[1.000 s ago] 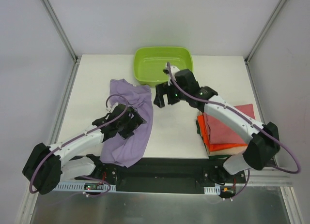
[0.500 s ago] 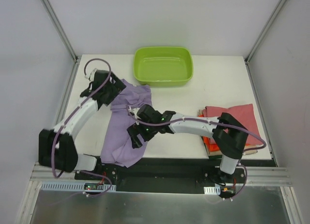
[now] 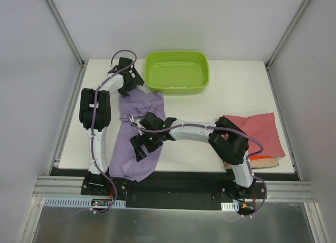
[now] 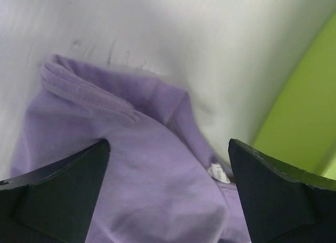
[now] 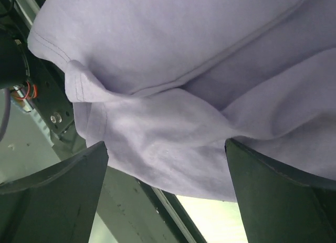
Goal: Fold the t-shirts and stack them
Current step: Rotate the tshirt 120 degrees
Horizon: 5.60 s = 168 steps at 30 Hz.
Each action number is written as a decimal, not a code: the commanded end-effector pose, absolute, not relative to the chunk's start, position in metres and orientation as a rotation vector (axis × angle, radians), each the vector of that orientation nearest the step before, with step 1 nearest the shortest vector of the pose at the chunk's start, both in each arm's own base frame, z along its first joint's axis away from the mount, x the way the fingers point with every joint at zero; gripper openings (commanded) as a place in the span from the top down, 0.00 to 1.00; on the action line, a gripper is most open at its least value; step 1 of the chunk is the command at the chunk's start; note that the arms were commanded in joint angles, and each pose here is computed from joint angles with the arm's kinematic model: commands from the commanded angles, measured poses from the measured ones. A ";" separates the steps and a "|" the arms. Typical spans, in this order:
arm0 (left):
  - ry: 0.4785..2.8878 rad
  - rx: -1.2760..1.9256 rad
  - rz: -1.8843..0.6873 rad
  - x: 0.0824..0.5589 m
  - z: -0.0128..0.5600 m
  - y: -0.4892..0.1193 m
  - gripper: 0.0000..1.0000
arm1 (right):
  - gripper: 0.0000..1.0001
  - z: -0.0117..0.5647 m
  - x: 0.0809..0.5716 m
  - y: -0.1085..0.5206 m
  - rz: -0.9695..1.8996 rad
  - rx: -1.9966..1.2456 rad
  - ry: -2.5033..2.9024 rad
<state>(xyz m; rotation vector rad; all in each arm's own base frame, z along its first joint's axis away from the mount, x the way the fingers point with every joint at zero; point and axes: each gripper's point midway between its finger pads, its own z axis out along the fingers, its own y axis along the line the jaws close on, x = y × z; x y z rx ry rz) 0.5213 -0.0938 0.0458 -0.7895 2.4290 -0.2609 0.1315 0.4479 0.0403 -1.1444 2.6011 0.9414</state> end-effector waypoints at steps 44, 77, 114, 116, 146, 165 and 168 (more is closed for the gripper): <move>2.436 -1.130 -0.171 0.525 0.026 0.054 0.01 | 0.04 0.082 0.198 0.308 0.326 -1.174 2.494; 2.239 -0.995 -0.194 0.520 0.128 0.061 0.01 | 0.04 0.120 0.090 0.400 0.962 -1.500 2.300; 2.334 -0.869 -0.470 0.624 0.019 -0.094 0.01 | 0.04 0.022 0.155 0.273 0.782 -1.017 2.745; 2.319 -0.907 -0.589 0.627 0.015 -0.099 0.01 | 0.04 0.019 0.152 0.270 0.778 -1.007 2.762; 2.064 -0.474 -0.685 0.626 0.175 -0.119 0.01 | 0.04 0.074 0.166 0.287 0.791 -0.960 2.582; 2.382 -0.691 -0.593 0.457 0.093 -0.078 0.01 | 0.04 0.052 0.145 0.300 0.699 -1.117 2.593; 2.456 -0.831 -0.612 0.435 0.056 -0.057 0.01 | 0.04 0.057 0.139 0.295 0.732 -1.070 2.593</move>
